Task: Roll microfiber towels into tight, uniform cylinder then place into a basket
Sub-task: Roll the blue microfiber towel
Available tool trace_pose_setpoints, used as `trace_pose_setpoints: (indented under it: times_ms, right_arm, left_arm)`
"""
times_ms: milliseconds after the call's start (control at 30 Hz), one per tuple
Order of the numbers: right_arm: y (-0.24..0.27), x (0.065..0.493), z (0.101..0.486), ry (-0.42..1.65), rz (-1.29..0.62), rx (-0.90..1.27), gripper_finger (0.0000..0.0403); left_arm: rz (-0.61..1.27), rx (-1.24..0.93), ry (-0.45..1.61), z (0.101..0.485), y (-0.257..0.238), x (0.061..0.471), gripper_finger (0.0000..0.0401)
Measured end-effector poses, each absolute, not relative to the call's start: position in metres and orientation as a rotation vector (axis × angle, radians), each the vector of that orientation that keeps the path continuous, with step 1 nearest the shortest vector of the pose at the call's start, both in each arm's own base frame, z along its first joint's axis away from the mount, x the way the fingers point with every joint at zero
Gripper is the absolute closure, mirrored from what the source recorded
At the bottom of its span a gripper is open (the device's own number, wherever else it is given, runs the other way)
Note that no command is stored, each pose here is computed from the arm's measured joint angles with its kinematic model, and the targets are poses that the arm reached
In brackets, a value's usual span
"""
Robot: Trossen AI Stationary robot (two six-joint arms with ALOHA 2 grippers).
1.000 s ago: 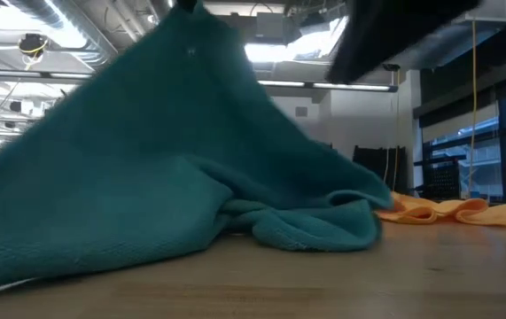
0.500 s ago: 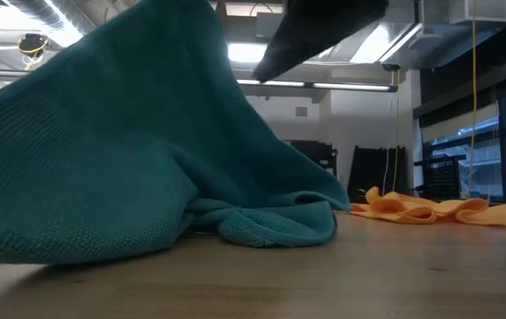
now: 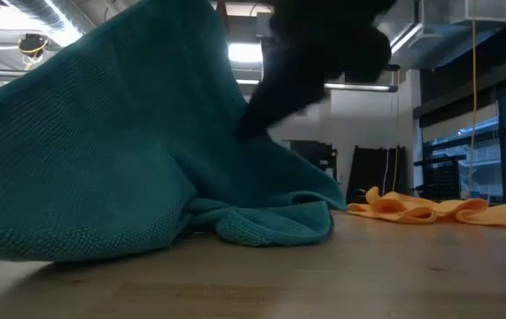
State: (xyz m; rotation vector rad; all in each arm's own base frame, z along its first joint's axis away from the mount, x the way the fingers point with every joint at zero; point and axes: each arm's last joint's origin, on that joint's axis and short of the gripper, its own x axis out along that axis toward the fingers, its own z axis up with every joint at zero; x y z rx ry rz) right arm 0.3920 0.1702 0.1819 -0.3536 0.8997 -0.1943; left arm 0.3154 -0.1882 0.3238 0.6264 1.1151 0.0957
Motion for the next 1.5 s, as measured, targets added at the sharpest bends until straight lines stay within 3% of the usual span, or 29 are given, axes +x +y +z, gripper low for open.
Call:
trace_pose_setpoints:
  times_ms: [567, 733, 1133, 1267, 1400, 1500]
  right_arm:
    - [0.164, 0.392, 0.169, 0.966, -0.233, -0.360, 0.0244]
    - [0.166, 0.391, 0.167, 0.999, -0.153, -0.323, 0.0244]
    - [0.168, 0.394, 0.151, 1.027, -0.157, -0.302, 0.0248]
    - [0.168, 0.393, 0.148, 1.047, -0.157, -0.318, 0.0290]
    - [0.168, 0.393, 0.148, 1.050, -0.138, -0.348, 0.0376]
    - [0.168, 0.392, 0.148, 1.061, -0.132, -0.366, 0.0391]
  left_arm:
    - [0.137, 0.612, 0.959, 0.370, -0.179, 0.280, 0.0401]
    - [0.147, 0.607, 0.931, 0.380, -0.173, 0.273, 0.0401]
    - [0.183, 0.630, 0.911, 0.385, -0.169, 0.270, 0.0401]
    - [0.187, 0.628, 0.918, 0.384, -0.169, 0.269, 0.0401]
    - [0.201, 0.616, 0.931, 0.383, -0.168, 0.268, 0.0401]
    - [0.216, 0.606, 0.948, 0.383, -0.166, 0.266, 0.0401]
